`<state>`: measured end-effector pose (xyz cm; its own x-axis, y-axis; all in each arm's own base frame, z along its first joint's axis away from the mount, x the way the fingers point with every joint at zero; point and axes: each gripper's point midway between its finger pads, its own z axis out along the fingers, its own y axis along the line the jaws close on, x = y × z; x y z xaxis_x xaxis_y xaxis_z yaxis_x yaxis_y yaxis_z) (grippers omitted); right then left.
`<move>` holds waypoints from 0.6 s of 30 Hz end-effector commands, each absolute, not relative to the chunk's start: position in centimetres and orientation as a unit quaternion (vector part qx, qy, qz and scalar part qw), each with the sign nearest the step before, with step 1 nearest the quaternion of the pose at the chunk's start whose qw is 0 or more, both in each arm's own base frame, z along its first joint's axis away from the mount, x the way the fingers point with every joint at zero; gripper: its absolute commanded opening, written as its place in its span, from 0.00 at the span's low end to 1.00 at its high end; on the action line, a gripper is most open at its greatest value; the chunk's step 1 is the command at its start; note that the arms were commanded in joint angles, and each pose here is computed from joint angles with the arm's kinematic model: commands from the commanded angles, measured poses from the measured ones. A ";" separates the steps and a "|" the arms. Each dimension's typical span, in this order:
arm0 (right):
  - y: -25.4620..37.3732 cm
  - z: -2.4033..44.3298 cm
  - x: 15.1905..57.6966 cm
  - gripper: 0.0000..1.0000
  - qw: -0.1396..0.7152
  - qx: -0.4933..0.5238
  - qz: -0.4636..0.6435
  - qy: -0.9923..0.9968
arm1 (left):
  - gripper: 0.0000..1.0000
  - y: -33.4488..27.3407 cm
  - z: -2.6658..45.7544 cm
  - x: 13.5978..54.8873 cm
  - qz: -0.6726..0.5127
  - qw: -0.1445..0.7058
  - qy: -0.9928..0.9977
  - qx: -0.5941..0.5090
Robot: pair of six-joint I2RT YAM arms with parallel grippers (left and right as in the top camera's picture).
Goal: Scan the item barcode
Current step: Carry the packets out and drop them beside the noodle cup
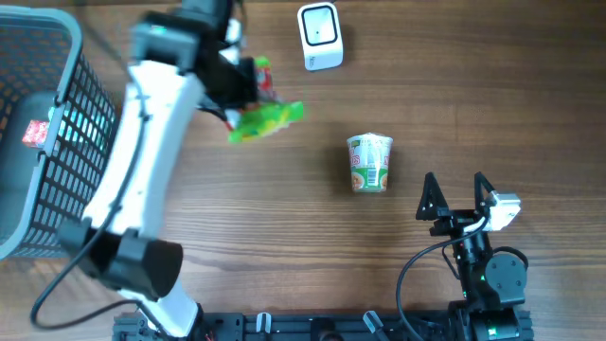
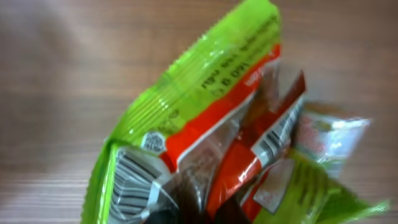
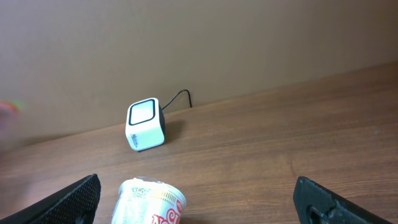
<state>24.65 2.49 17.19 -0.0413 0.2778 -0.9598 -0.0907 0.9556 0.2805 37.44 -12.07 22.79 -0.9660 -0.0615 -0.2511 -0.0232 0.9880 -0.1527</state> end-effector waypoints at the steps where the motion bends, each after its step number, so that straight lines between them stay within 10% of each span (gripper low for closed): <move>1: 2.6 17.4 24.6 1.00 0.692 0.066 0.139 0.705 | 0.04 -13.8 13.5 36.2 -0.049 0.081 0.995 -0.006; 5: 2.6 17.4 24.6 1.00 0.692 0.066 0.139 0.705 | 0.06 -13.8 6.8 35.0 -0.055 0.068 0.996 -0.007; 6: 2.6 17.4 24.6 1.00 0.692 0.066 0.139 0.705 | 0.18 -14.2 6.1 34.9 -0.067 0.069 0.995 -0.006; 8: 2.6 17.4 24.6 1.00 0.692 0.066 0.139 0.705 | 0.78 -14.7 6.1 35.3 -0.083 0.076 0.994 -0.004; 10: 2.6 17.4 24.6 1.00 0.692 0.066 0.139 0.705 | 1.00 -15.8 7.1 36.1 -0.112 0.089 0.990 0.000; 18: 2.6 17.4 24.6 1.00 0.692 0.066 0.139 0.705 | 1.00 -14.9 8.8 35.3 -0.086 0.075 0.993 -0.003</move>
